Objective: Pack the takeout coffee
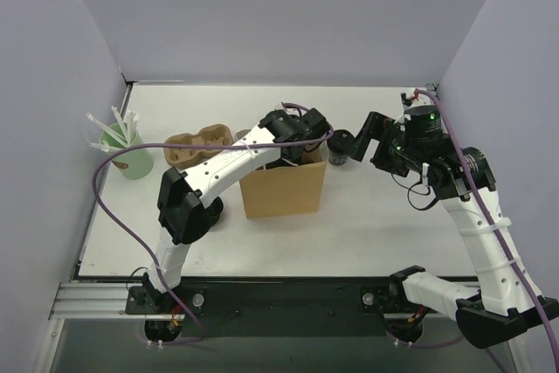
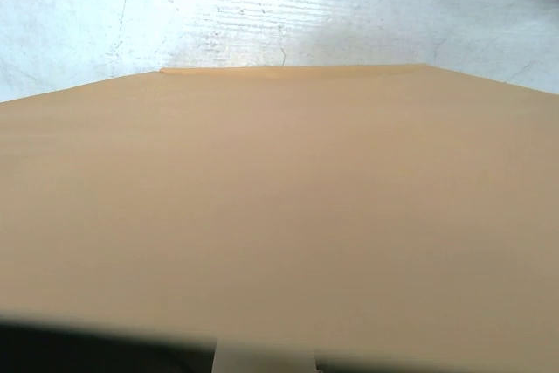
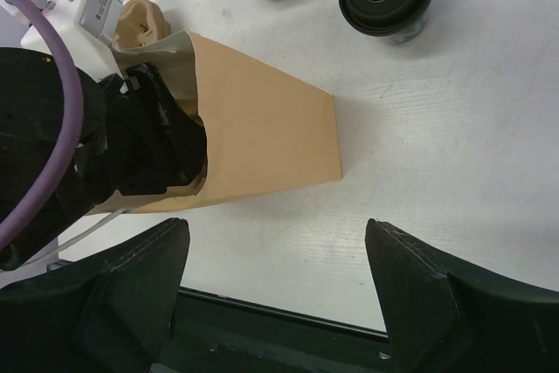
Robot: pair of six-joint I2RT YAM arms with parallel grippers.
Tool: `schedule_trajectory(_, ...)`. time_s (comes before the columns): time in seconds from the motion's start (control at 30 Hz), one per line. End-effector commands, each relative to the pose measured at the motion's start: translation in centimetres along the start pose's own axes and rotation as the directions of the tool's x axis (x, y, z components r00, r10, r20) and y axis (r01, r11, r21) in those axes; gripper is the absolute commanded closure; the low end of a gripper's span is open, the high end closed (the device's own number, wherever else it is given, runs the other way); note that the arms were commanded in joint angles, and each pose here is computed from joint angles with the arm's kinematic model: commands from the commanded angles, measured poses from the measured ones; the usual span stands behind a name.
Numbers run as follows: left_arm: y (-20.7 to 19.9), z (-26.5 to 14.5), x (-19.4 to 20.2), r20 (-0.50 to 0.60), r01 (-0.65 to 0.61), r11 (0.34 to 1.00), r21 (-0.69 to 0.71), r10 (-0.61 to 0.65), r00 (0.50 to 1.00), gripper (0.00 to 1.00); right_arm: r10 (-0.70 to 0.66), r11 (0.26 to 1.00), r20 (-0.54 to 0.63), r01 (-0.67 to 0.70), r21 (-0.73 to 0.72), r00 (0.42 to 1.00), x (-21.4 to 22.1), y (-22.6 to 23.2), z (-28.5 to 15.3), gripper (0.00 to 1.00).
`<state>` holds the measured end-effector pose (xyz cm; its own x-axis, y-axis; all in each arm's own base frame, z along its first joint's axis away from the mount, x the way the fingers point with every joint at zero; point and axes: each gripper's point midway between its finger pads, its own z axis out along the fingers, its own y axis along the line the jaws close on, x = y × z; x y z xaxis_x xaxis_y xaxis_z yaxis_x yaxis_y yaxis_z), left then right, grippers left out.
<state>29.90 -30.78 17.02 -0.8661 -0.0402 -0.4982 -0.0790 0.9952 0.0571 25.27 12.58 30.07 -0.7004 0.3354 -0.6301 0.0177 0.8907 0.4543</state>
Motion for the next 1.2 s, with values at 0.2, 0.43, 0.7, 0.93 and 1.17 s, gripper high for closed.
schedule_trajectory(0.2, 3.4, -0.3, 2.0, -0.058, 0.028, 0.988, -0.151, -0.037, 0.998, 0.35, -0.024, 1.000, 0.046, 0.023, 0.008, 0.999, -0.6, -0.4, -0.7, 0.16)
schedule_trajectory(0.43, 3.1, -4.5, -0.4, -0.023, 0.028, 0.999, -0.046, -0.029, 0.999, 0.12, -0.015, 1.000, 0.070, 0.015, -0.010, 0.997, -0.8, -0.1, -1.6, 0.16)
schedule_trajectory(0.7, 2.4, -8.5, -1.5, -0.020, 0.069, 0.992, 0.109, -0.067, 0.998, 0.11, -0.004, 1.000, 0.099, 0.006, -0.024, 0.995, -1.1, 0.1, -2.7, 0.16)
schedule_trajectory(0.93, 2.7, -12.5, -4.0, 0.020, 0.088, 0.965, 0.247, -0.096, 0.995, 0.10, 0.005, 0.998, 0.085, 0.001, -0.069, 0.996, -1.4, 1.3, -3.1, 0.16)
schedule_trajectory(1.17, 4.4, -17.2, -6.9, 0.164, 0.057, 0.925, 0.375, -0.127, 0.978, 0.14, -0.010, 0.995, 0.029, 0.013, -0.098, 1.000, -1.4, 2.6, -2.0, 0.19)
